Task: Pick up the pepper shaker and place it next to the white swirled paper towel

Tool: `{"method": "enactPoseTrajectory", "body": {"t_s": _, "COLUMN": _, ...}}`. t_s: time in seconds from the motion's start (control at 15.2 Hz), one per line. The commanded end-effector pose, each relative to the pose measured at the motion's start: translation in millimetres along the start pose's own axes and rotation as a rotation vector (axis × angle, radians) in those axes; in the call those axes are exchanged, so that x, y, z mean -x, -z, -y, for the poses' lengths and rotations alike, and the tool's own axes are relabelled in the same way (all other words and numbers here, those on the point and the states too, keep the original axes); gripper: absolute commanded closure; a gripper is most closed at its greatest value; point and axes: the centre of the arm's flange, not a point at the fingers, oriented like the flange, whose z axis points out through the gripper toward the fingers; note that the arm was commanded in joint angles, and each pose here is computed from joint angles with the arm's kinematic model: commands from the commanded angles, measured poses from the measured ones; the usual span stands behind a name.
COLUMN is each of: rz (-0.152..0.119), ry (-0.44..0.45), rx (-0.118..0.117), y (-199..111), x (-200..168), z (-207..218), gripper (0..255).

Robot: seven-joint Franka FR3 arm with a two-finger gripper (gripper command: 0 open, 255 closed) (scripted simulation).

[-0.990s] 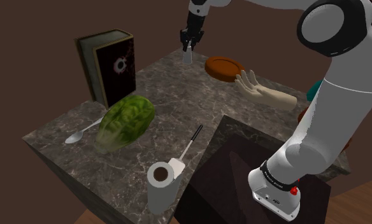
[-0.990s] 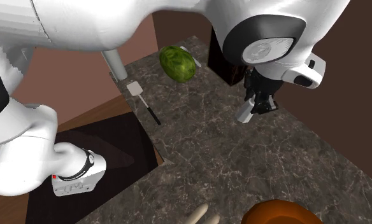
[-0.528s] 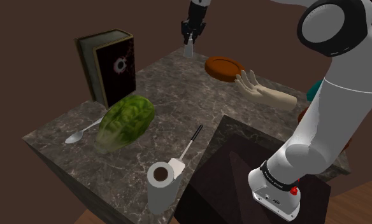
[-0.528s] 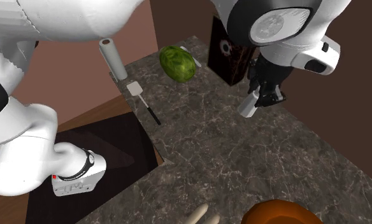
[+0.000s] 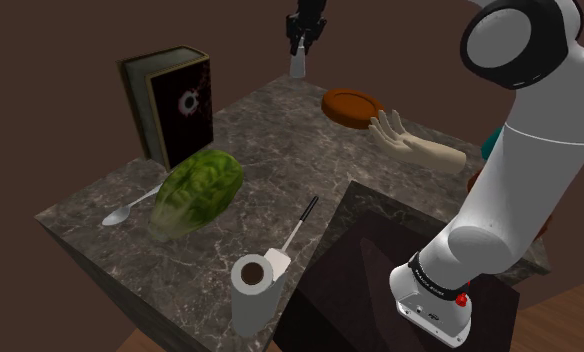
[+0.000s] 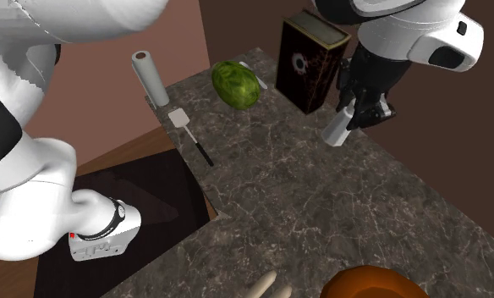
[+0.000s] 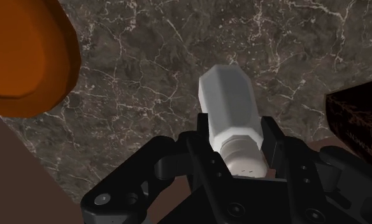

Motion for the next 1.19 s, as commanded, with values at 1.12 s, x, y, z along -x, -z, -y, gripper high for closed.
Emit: {"method": "enactPoseTrajectory", "body": {"t_s": 1.12, "rz": 0.0, "ry": 0.0, "rx": 0.0, "y": 44, "x": 88, "z": 113, "gripper": 255}}
